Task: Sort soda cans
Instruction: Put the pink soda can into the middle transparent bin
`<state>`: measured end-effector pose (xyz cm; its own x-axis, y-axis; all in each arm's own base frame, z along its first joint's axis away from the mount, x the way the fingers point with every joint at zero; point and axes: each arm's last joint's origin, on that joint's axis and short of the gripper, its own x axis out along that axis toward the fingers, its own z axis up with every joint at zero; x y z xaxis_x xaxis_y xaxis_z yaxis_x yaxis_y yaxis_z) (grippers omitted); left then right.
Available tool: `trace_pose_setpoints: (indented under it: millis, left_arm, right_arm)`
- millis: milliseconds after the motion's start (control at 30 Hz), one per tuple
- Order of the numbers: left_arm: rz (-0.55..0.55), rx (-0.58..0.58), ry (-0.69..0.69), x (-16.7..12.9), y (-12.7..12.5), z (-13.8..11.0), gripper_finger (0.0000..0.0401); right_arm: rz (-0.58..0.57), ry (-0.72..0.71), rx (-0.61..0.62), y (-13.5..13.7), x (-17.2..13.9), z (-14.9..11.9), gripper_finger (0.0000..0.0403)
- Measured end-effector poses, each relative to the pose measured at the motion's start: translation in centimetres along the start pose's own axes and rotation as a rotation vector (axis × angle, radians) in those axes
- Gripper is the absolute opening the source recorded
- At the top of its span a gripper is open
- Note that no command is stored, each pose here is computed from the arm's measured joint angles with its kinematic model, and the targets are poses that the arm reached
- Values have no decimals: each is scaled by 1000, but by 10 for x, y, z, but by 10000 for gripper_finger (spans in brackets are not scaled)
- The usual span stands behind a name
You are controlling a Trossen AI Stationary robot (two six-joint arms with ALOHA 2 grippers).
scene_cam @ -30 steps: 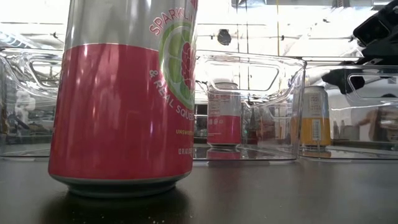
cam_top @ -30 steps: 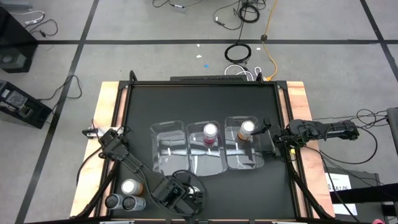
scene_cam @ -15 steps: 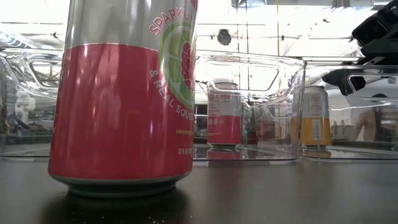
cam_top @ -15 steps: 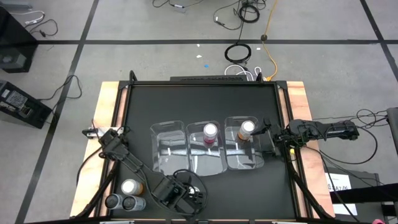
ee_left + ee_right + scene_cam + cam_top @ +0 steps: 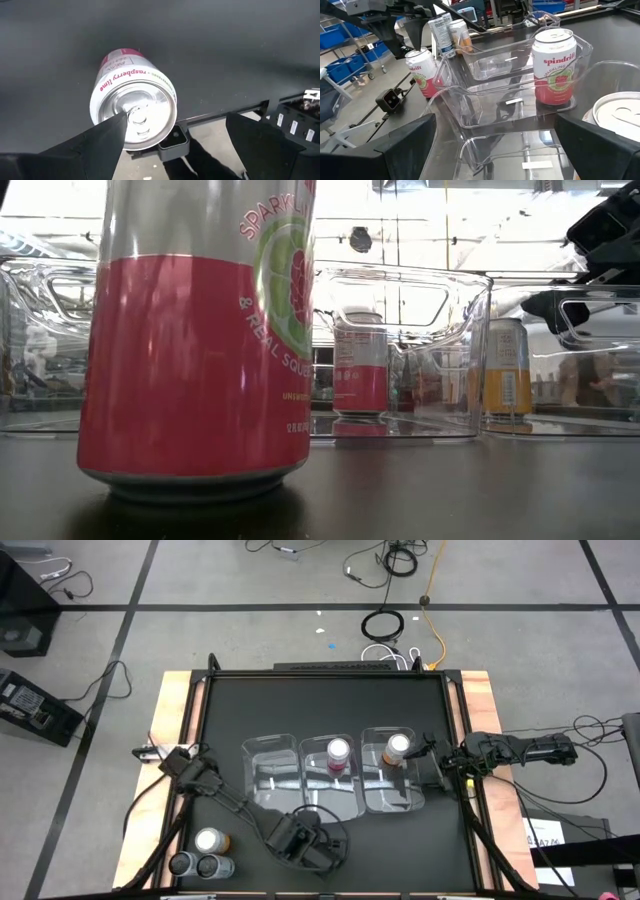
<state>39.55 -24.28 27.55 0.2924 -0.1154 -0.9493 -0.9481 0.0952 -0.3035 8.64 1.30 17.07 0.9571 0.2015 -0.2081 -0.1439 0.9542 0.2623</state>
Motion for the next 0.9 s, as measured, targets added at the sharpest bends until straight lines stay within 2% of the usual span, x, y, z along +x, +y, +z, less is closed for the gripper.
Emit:
trace_pose_setpoints:
  millis: [367,667,900]
  left_arm:
    - [-34,-11,29,-9,-4,4,352]
    - [-21,16,37,-9,-3,5,352]
    - [13,34,50,-30,-2,8,352]
  right_arm:
    - [0,1,-3,0,0,0,398]
    - [0,1,-3,0,0,0,398]
    - [0,1,-3,0,0,0,398]
